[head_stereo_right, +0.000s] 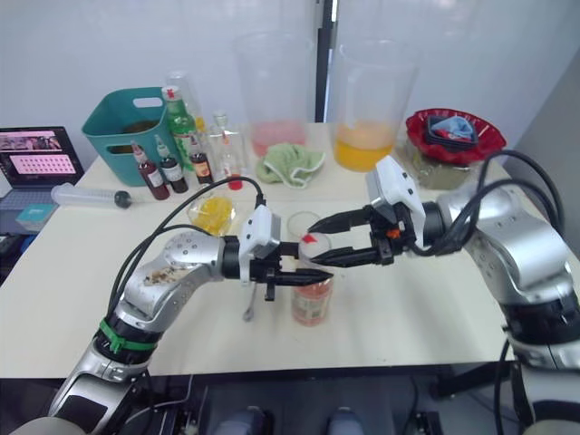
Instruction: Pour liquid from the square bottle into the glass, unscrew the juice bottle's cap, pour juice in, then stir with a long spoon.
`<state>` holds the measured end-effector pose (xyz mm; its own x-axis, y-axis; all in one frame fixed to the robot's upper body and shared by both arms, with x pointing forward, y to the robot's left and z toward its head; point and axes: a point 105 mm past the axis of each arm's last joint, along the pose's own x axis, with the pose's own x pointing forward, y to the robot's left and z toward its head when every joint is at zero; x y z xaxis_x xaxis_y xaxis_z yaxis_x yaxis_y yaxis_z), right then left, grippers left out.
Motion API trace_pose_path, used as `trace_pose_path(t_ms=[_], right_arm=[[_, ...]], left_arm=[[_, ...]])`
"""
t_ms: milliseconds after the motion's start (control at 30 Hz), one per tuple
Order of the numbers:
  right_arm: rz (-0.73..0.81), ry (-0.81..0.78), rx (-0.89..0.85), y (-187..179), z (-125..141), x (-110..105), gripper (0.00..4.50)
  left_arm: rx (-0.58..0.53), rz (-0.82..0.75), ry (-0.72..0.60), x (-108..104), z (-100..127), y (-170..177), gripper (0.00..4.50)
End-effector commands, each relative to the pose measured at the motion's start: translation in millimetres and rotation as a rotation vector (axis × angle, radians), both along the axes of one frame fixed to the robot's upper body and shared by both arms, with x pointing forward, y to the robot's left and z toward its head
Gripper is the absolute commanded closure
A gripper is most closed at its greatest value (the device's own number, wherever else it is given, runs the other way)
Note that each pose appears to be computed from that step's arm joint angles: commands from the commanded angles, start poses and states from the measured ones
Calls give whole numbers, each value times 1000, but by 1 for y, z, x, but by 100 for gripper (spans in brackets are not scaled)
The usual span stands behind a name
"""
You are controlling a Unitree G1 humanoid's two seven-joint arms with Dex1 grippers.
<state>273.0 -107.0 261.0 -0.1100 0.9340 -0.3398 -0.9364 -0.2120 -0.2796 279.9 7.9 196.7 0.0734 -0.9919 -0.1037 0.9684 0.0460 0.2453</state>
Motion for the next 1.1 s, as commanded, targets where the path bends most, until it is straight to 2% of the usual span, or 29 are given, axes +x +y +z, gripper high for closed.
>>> trace_pose_path(t_ms=[33, 133, 200, 267, 300, 367, 400, 467, 600, 900, 1100], right_arm=[[107, 35, -52, 3, -1, -1, 287], [96, 47, -81, 2, 1, 3, 287], [84, 45, -96, -2, 9, 1, 185], [63, 21, -77, -7, 21, -3, 104], [30, 5, -42, -11, 28, -6, 91], [-47, -48, 0, -16, 36, -9, 21], [-84, -80, 11, -17, 36, -9, 7], [-172, -151, 27, -20, 37, -9, 7], [-289, -158, 136, -8, 32, -20, 7], [-511, -93, 255, 9, 2, -24, 7], [-632, -58, 283, 0, 0, -18, 7]], left_arm=[[68, 75, 55, 10, -19, 7, 313], [66, 76, 54, 10, -19, 7, 313], [62, 77, 51, 10, -19, 6, 313], [58, 78, 52, 10, -20, 5, 313], [55, 74, 56, 9, -20, 4, 313], [52, 68, 55, 9, -21, 2, 313], [53, 66, 53, 9, -21, 1, 313], [54, 60, 47, 10, -20, 0, 313], [50, 41, 52, 11, -19, -3, 313], [47, 5, 72, 10, -22, -6, 313], [46, -3, 70, 13, -23, -9, 313]])
